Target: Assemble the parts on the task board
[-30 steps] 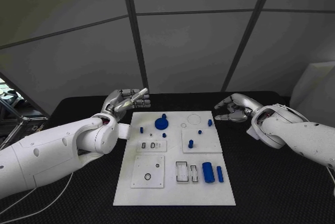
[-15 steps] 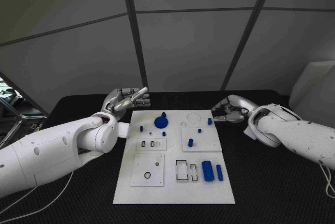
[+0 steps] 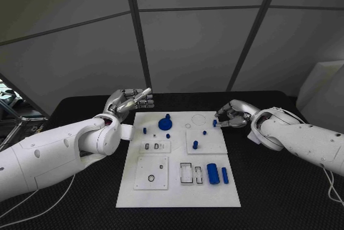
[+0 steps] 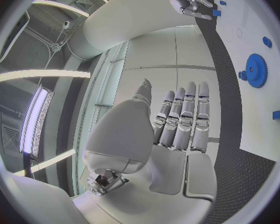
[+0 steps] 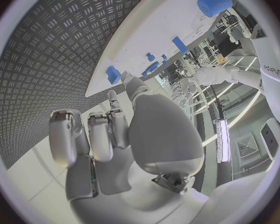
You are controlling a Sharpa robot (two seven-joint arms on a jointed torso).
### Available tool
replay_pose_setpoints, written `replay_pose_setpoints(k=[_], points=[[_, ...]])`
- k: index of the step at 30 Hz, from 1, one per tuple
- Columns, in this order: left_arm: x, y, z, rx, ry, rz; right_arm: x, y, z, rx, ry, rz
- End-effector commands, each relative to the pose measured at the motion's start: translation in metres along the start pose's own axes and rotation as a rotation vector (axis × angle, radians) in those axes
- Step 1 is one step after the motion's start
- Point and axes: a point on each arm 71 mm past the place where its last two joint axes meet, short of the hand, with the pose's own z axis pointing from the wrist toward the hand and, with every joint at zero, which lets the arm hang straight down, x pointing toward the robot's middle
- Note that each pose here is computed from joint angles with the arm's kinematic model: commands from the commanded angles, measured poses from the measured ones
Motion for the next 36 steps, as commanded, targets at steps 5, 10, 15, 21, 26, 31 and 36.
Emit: replay_pose_setpoints(k=[5,10,15,21,26,31,36], points=[[0.0014,-0.0013,0.0007,0.009,0.012,-0.001,0.007,0.001,0.003,-0.003,0.040,-0.021],[0.0014,-0.0012,0.0008,0.009,0.012,-0.001,0.010,0.001,0.005,0.002,0.046,-0.029],[0.0012,-0.0012,0.0008,0.008,0.011,-0.001,0.013,0.000,0.007,0.009,0.045,-0.037],[0.0007,-0.0012,0.0008,0.008,0.010,0.000,0.013,-0.001,0.008,0.013,0.034,-0.041],[0.0007,-0.0011,0.0009,0.008,0.010,0.000,0.013,0.001,0.010,0.011,0.031,-0.041],[0.0010,-0.0010,0.0010,0.008,0.011,-0.001,0.015,0.002,0.011,0.011,0.030,-0.040],[0.0011,-0.0009,0.0011,0.007,0.012,-0.001,0.014,0.002,0.012,0.019,0.027,-0.041]])
